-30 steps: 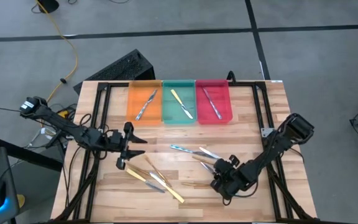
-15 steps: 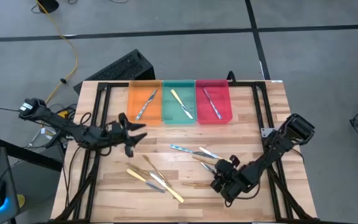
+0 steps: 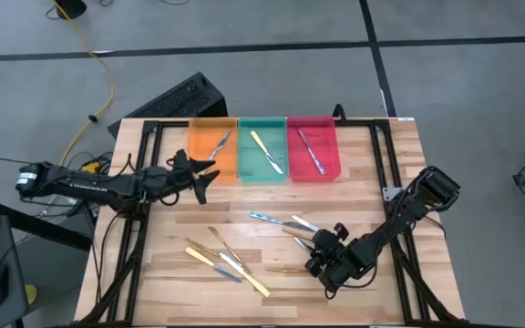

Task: Sort silverware by color (type)
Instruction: Put the blue patterned table knife into the red bin

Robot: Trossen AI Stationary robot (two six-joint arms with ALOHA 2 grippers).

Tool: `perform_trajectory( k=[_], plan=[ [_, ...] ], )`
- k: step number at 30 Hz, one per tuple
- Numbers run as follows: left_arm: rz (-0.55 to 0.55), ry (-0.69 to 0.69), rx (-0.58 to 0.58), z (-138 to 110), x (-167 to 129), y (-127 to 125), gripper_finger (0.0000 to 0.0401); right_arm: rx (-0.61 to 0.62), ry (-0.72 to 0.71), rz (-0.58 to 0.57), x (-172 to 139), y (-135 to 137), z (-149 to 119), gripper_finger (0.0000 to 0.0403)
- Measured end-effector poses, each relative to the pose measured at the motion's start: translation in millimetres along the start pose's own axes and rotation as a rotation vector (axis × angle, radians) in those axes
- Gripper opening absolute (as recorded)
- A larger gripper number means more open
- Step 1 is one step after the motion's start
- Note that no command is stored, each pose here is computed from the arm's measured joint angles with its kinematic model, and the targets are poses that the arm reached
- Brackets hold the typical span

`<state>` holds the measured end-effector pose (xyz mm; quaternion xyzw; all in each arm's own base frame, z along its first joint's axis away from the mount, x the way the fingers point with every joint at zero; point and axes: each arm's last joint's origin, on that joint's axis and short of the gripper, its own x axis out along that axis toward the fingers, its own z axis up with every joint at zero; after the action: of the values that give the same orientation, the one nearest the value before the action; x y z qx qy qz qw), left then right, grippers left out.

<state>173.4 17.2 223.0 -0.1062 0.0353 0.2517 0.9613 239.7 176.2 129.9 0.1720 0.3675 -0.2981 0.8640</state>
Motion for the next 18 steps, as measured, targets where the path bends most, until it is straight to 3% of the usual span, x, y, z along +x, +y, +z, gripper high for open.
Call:
perform_trajectory(
  k=[8, 18],
  plan=[
    [0.000, 0.007, -0.002, 0, 2, 4, 0.0168, -0.010, -0.022, 0.085, 19, 17, -13, 0.0186],
    [-0.046, 0.023, -0.020, 0, 2, 2, 0.0168, -0.006, -0.042, 0.061, 26, 19, -22, 0.0186]
  ],
)
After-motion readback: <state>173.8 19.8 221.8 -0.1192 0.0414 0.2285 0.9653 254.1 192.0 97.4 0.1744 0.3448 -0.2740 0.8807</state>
